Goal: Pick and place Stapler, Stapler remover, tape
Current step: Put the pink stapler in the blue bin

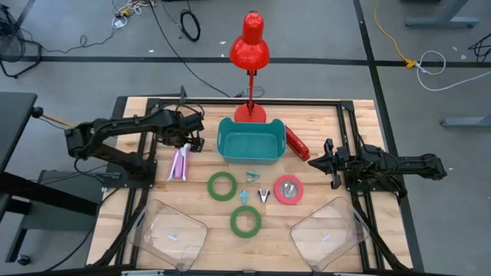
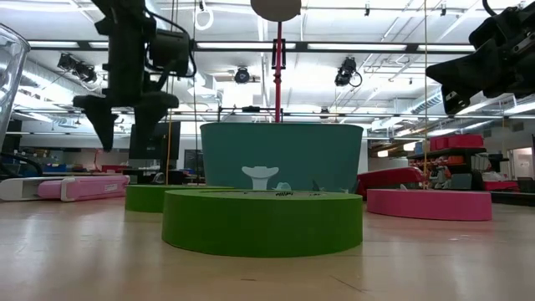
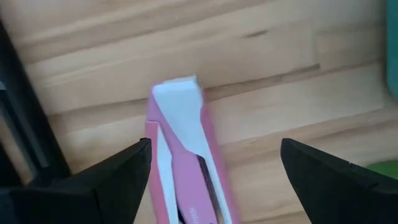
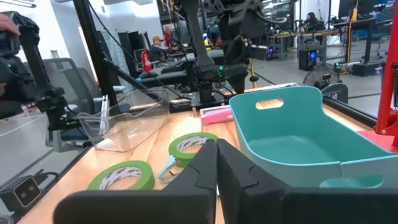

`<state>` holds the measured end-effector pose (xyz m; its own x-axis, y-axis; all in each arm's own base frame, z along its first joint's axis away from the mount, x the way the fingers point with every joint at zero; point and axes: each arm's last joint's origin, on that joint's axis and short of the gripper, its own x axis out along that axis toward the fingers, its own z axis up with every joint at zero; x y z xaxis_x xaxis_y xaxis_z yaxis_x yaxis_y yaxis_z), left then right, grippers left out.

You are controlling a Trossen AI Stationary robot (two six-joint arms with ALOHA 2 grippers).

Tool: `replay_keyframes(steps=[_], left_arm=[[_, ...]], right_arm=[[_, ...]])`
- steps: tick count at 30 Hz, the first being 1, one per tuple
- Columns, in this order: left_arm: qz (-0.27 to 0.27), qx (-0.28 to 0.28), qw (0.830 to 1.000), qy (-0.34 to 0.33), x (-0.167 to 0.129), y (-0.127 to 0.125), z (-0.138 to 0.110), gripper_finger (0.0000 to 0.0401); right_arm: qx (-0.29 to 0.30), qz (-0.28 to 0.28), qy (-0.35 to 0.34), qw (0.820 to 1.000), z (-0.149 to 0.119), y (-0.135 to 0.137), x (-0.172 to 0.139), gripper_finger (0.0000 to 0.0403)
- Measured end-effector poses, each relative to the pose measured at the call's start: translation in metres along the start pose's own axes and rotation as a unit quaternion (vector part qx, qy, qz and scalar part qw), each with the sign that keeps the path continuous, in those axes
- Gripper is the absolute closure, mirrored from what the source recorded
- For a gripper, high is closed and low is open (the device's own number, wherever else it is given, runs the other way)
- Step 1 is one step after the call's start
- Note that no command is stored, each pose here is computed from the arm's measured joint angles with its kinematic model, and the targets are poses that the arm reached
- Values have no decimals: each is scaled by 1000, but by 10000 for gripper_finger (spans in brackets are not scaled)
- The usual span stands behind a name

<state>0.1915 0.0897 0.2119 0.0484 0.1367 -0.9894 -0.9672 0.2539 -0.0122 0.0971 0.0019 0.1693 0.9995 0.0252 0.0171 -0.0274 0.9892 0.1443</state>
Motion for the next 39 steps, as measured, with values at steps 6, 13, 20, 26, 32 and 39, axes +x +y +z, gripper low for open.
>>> replay_keyframes(steps=[6,13,20,26,32,39], left_arm=[[14,-12,1000,19,12,10,-1,41],[18,-27,999,20,16,13,4,41],[29,-25,999,35,24,14,9,38],[28,-32,999,30,25,13,10,6],[39,-36,998,31,25,15,10,9],[50,14,998,20,25,16,11,3]], right_arm=[[0,0,0,1000,0,0,0,396],[0,0,0,1000,0,0,0,396],[0,0,0,1000,0,0,0,396],[0,0,0,1000,0,0,0,396],[0,0,0,1000,0,0,0,396],[0,0,0,1000,0,0,0,396]])
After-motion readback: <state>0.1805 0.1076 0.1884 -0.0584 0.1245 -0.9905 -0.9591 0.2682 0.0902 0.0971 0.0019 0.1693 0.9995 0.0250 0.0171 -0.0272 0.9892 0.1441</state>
